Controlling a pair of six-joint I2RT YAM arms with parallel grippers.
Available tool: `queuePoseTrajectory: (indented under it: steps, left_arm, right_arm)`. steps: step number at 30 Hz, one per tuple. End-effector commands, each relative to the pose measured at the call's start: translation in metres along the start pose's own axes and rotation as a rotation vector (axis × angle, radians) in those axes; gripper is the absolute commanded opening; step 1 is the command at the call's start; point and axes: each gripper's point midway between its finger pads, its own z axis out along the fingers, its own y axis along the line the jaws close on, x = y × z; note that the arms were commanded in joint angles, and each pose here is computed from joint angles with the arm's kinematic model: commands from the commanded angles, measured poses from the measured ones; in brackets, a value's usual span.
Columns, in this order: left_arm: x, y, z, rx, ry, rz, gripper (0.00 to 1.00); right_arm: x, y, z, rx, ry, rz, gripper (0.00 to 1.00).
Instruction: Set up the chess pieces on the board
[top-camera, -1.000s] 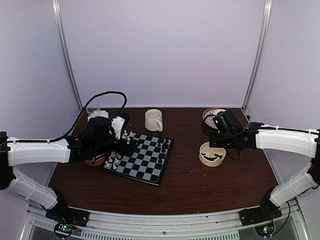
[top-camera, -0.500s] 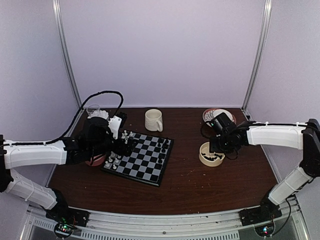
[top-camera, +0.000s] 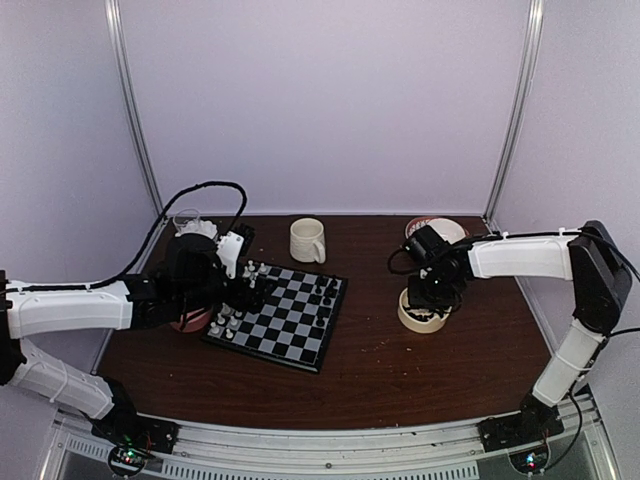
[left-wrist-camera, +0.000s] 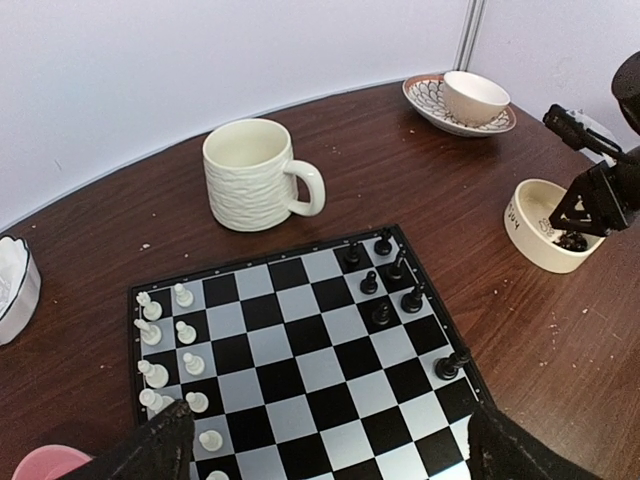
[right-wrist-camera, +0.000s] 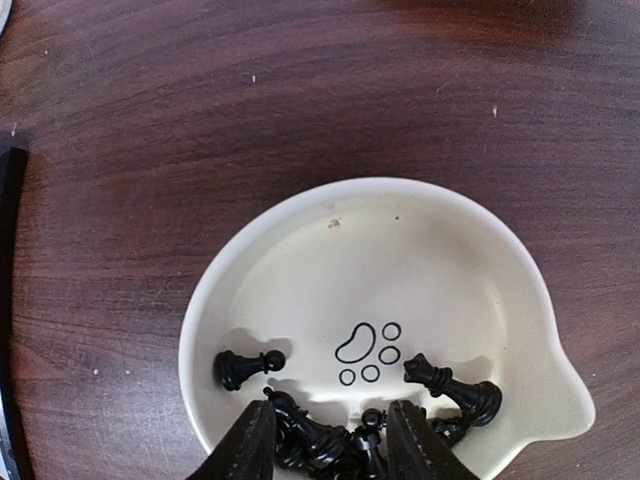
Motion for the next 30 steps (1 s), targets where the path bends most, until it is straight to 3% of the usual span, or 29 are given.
queuePoseTrajectory:
  steps: [1, 8, 16, 26, 30]
  left_arm:
    - [-0.016, -0.005, 0.001, 0.024, -0.047, -0.01, 0.95]
    - [-0.015, -0.003, 0.003, 0.013, -0.033, -0.003, 0.95]
    - [-0.015, -0.002, 0.003, 0.004, -0.027, 0.001, 0.95]
    - [-0.014, -0.002, 0.005, 0.001, -0.019, 0.004, 0.95]
    - [-0.014, -0.002, 0.005, 0.004, -0.018, 0.004, 0.95]
  right_arm:
    - [0.005, 0.002, 0.004, 0.0, 0.06, 0.021, 0.42]
    - [0.021, 0.011, 0.015, -0.048, 0.197, 0.043, 0.44]
    - [0.032, 0.018, 0.022, -0.077, 0.267, 0.036, 0.44]
    - [0.023, 0.012, 0.011, -0.089, 0.215, 0.06, 0.18]
    - [0.019, 0.01, 0.008, -0.083, 0.195, 0.058, 0.14]
